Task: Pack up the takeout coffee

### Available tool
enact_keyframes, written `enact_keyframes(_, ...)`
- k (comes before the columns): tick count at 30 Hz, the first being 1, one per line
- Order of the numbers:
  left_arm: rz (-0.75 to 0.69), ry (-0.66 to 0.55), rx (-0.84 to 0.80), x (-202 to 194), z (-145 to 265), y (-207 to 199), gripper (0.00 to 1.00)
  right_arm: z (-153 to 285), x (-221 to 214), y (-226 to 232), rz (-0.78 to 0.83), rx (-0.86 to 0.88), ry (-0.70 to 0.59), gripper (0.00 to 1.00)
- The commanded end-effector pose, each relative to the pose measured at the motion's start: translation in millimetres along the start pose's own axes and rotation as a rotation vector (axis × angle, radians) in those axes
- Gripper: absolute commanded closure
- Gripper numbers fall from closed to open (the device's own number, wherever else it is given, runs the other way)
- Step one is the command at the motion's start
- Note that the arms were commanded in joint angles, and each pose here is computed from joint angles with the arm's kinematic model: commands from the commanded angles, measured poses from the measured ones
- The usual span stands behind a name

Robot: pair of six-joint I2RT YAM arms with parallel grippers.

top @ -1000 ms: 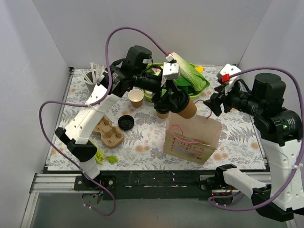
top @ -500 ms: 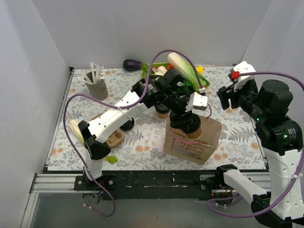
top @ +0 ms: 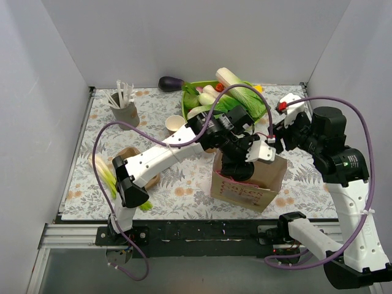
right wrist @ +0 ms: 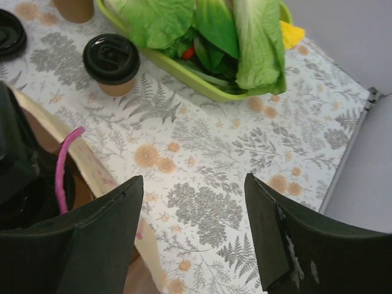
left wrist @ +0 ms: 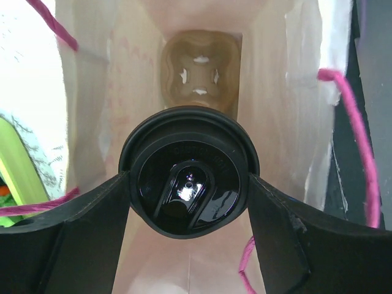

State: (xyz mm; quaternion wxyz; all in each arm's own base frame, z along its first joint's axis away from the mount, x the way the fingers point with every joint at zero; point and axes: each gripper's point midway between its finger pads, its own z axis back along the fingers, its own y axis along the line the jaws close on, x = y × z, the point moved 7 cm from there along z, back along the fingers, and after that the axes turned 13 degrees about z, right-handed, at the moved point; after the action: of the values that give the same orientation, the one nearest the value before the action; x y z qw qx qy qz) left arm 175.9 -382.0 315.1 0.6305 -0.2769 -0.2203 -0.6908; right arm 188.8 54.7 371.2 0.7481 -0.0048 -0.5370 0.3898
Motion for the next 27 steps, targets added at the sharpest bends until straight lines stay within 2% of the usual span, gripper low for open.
enact_keyframes(1, 0.006, 0.018, 0.068, -9.3, 21.8, -7.3, 1.00, 6.7, -3.7, 23.0, 0.026, 0.154, -0.064, 0.25)
enact_keyframes(6, 0.009, 0.027, 0.109, -21.7, 23.3, -8.6, 1.00, 13.3, -0.5, 51.4, 0.058, 0.424, -0.143, 0.27)
enact_keyframes(8, 0.033, 0.001, 0.130, -20.9, 27.3, -10.2, 1.00, 15.5, -4.8, 57.8, 0.076, 0.481, -0.137, 0.28)
enact_keyframes(12, 0.032, -0.015, 0.146, -23.6, 29.3, -12.2, 1.00, 19.8, -3.5, 56.8, 0.112, 0.467, -0.155, 0.26)
enact_keyframes(16, 0.020, -0.018, 0.137, -26.0, 30.4, -17.1, 1.00, 31.1, 15.2, 46.1, 0.118, 0.416, -0.190, 0.26)
enact_keyframes(21, 0.026, -0.007, 0.133, -30.5, 29.1, -18.4, 1.00, 56.5, 25.3, 41.0, 0.128, 0.389, -0.166, 0.28)
enact_keyframes(25, 0.040, -0.003, 0.126, -34.4, 29.1, -20.7, 1.00, 75.0, 14.5, 55.7, 0.083, 0.449, -0.119, 0.29)
enact_keyframes(27, 0.046, 0.000, 0.124, -36.3, 28.0, -21.3, 1.00, 84.4, 11.0, 65.6, 0.065, 0.476, -0.146, 0.28)
